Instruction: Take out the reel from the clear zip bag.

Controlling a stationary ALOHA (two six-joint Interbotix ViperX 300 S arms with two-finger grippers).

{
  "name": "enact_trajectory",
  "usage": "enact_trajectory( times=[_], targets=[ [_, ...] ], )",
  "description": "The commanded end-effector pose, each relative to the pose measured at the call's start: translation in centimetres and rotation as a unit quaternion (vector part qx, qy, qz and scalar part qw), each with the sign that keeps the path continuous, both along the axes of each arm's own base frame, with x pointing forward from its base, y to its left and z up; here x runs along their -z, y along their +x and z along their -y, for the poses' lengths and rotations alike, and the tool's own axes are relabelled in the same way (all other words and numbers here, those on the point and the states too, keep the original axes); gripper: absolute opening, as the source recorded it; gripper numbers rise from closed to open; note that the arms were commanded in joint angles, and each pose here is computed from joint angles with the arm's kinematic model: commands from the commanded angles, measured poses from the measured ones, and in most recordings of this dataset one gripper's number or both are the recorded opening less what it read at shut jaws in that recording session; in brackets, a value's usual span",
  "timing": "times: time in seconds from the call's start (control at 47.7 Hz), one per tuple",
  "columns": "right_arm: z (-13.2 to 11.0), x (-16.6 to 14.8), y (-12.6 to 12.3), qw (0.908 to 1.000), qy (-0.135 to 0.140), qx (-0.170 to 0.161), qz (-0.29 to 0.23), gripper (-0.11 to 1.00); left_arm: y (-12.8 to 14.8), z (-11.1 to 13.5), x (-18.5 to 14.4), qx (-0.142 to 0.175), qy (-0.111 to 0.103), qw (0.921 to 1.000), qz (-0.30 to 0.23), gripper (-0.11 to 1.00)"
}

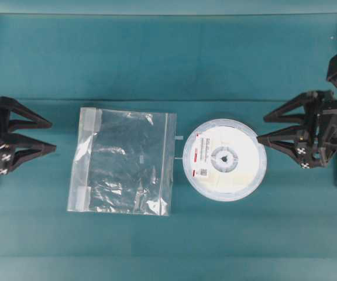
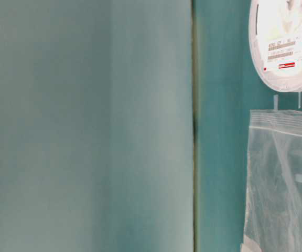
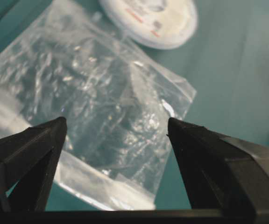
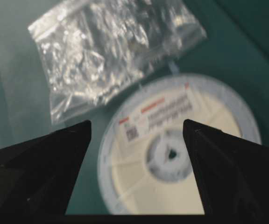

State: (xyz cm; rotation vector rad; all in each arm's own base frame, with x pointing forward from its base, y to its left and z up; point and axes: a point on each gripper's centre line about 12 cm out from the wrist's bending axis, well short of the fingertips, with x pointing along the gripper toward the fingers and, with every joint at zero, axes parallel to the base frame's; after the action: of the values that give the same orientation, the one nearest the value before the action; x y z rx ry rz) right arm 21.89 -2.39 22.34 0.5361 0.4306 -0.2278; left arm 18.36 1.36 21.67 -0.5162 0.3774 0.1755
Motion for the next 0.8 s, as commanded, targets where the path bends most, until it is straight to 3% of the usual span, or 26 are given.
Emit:
enact_trajectory(
  times=[0.0, 0.21, 0.294, 0.462, 0.776],
  targets=[
    [-0.1, -1.4, 0.4, 0.9988, -0.039, -0.019, 0.024, 0.94, 0.3, 0.2, -1.6, 0.015, 0.027, 0.9993, 0.022, 0.94],
    [-0.5, -3.0, 0.1, 0.9936, -0.082, -0.041, 0.066, 0.94, 0.3, 0.2, -3.0, 0.033, 0.078, 0.9955, 0.042, 0.94],
    [-0.6, -3.7, -0.2, 0.9904, -0.098, -0.048, 0.086, 0.94, 0.4, 0.2, -3.4, 0.036, 0.088, 0.9943, 0.047, 0.94],
    [-0.9, -4.8, -0.8, 0.9846, -0.123, -0.06, 0.11, 0.94, 0.3, 0.2, -3.9, 0.037, 0.093, 0.9933, 0.056, 0.94],
    [-1.0, -6.0, -1.7, 0.979, -0.143, -0.063, 0.131, 0.94, 0.1, 0.2, -5.3, 0.041, 0.109, 0.9901, 0.078, 0.94]
  ],
)
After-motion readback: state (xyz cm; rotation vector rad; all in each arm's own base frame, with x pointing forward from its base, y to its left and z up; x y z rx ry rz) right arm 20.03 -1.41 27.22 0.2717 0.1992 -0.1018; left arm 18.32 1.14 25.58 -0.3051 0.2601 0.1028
